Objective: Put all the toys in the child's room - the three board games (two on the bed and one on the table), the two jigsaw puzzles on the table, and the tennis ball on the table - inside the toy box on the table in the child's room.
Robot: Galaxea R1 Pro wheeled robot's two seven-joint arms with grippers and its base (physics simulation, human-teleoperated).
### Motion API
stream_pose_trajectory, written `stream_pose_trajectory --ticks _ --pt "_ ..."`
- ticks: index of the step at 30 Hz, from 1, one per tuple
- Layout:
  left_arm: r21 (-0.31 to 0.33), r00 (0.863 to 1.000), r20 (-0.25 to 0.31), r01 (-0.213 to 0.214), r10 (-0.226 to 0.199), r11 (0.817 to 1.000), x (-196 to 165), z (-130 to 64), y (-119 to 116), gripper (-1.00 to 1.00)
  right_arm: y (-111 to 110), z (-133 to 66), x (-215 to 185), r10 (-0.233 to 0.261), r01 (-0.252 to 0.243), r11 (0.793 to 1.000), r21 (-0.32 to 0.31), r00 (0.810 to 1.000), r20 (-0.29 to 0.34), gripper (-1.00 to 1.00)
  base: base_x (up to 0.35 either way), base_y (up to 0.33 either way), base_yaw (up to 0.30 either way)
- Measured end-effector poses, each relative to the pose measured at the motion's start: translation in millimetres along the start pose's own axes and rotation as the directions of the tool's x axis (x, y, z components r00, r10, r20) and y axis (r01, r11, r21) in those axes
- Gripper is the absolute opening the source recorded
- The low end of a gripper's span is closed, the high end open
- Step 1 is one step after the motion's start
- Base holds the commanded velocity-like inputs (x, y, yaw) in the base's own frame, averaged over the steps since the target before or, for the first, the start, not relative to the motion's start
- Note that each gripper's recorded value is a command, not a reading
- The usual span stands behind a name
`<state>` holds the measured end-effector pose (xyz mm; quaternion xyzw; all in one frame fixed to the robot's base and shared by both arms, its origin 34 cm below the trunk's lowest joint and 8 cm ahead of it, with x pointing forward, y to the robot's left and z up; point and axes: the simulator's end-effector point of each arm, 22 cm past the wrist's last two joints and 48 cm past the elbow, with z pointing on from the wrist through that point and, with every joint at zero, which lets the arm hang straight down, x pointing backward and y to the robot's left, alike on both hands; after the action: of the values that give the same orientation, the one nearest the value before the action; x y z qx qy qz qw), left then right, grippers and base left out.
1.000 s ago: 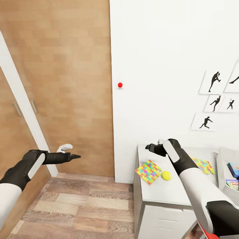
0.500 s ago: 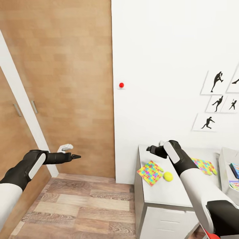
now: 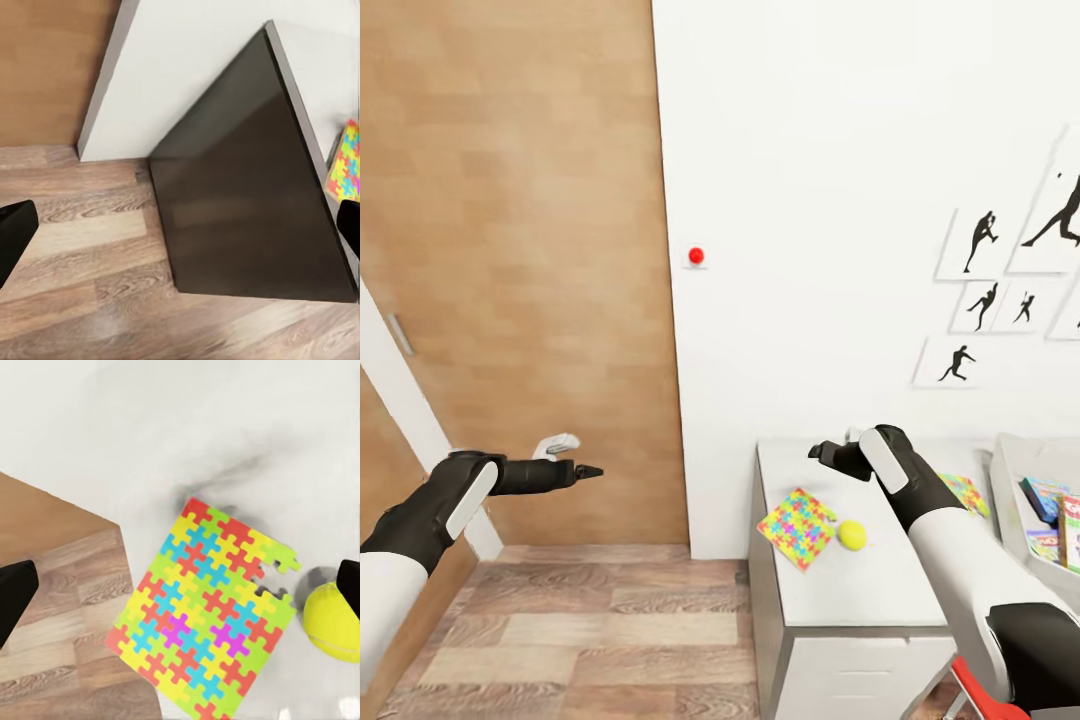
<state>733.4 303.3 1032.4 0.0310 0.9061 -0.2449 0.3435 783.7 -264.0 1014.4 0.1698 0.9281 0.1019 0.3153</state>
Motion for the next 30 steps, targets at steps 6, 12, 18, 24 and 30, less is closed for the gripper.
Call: stream_pose_trajectory --ticks 6,12,18,24,30 --pt "0.0 1.0 -0.002 0.001 -0.001 1.0 0.7 1.1 0.8 1.0 0.0 2.1 1.8 -0.005 0.005 1.0 0.003 1.0 -0.002 1.0 0.043 -0.007 -0.162" --pt "0.0 1.0 -0.002 0.002 -0.002 1.0 1.0 1.0 0.8 1.0 0.5 2.3 -2.6 0.001 -0.001 1.0 0.003 1.0 0.021 1.0 0.147 0.063 -0.026" --pt "0.0 1.0 -0.003 0.002 -0.002 1.0 1.1 1.4 0.9 1.0 0.6 2.9 -5.2 0.006 -0.006 1.0 0.003 0.999 0.035 1.0 0.059 0.014 -0.004" --pt "0.0 1.0 -0.003 0.002 -0.002 1.0 1.1 1.3 1.0 1.0 2.0 3.0 -4.9 0.006 -0.006 1.0 0.001 0.999 0.036 1.0 0.043 0.016 -0.001" --pt "0.0 1.0 -0.003 0.002 -0.002 1.0 1.3 1.3 1.0 1.0 0.8 3.2 -4.9 0.006 -0.006 1.0 0.003 0.999 0.036 1.0 0.152 0.041 0.0"
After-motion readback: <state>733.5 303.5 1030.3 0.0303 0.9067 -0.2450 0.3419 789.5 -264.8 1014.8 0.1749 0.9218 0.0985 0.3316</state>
